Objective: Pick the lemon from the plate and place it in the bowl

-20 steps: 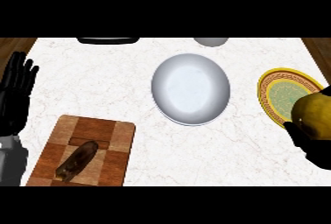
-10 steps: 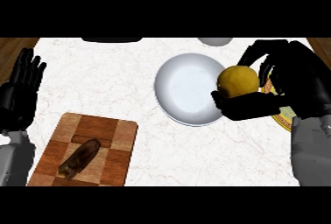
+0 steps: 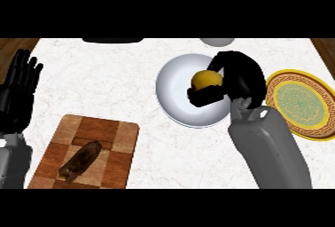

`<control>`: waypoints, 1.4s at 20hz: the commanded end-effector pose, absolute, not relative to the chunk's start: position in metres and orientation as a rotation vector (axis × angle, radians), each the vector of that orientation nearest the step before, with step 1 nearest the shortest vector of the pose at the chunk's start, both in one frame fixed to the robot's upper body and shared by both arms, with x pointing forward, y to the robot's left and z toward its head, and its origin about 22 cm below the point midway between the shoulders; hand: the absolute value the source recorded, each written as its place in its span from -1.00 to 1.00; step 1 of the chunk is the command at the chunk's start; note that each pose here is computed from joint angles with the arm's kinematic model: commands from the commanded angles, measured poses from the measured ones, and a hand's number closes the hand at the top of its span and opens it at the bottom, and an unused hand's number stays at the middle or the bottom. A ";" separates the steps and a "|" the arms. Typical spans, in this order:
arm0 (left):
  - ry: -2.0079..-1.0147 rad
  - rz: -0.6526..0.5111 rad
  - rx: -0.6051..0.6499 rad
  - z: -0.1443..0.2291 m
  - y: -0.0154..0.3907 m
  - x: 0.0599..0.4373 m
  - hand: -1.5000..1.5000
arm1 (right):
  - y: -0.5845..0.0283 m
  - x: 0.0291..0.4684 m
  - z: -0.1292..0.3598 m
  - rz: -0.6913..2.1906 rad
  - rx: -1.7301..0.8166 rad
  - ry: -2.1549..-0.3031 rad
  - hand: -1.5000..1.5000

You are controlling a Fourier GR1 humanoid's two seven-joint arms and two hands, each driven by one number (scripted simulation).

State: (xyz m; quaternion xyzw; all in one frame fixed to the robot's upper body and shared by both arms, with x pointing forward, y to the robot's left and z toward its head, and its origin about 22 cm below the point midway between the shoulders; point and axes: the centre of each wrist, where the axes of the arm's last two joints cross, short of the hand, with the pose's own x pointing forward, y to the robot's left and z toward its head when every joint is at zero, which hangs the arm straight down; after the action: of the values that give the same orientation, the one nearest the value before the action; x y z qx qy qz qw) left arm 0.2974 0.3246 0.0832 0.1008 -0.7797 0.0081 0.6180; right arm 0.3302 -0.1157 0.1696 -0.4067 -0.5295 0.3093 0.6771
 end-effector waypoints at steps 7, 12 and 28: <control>-1.800 0.041 0.217 0.089 0.316 0.289 0.00 | -0.124 0.360 0.088 0.388 -0.771 -1.175 -1.00; -1.783 0.025 0.227 0.074 0.326 0.287 0.00 | -0.134 0.365 0.086 0.184 -0.751 -1.398 -1.00; -1.789 0.033 0.270 0.096 0.337 0.290 0.00 | -0.286 0.285 0.100 -0.260 -0.869 -1.516 -1.00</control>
State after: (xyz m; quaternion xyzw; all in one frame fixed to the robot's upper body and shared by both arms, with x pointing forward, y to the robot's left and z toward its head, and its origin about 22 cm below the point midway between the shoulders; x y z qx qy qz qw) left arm 0.2887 0.3378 0.0850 0.1110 -0.7776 0.0163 0.6187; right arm 0.3119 -0.2429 0.0978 -0.3852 -0.6503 -0.0965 0.6477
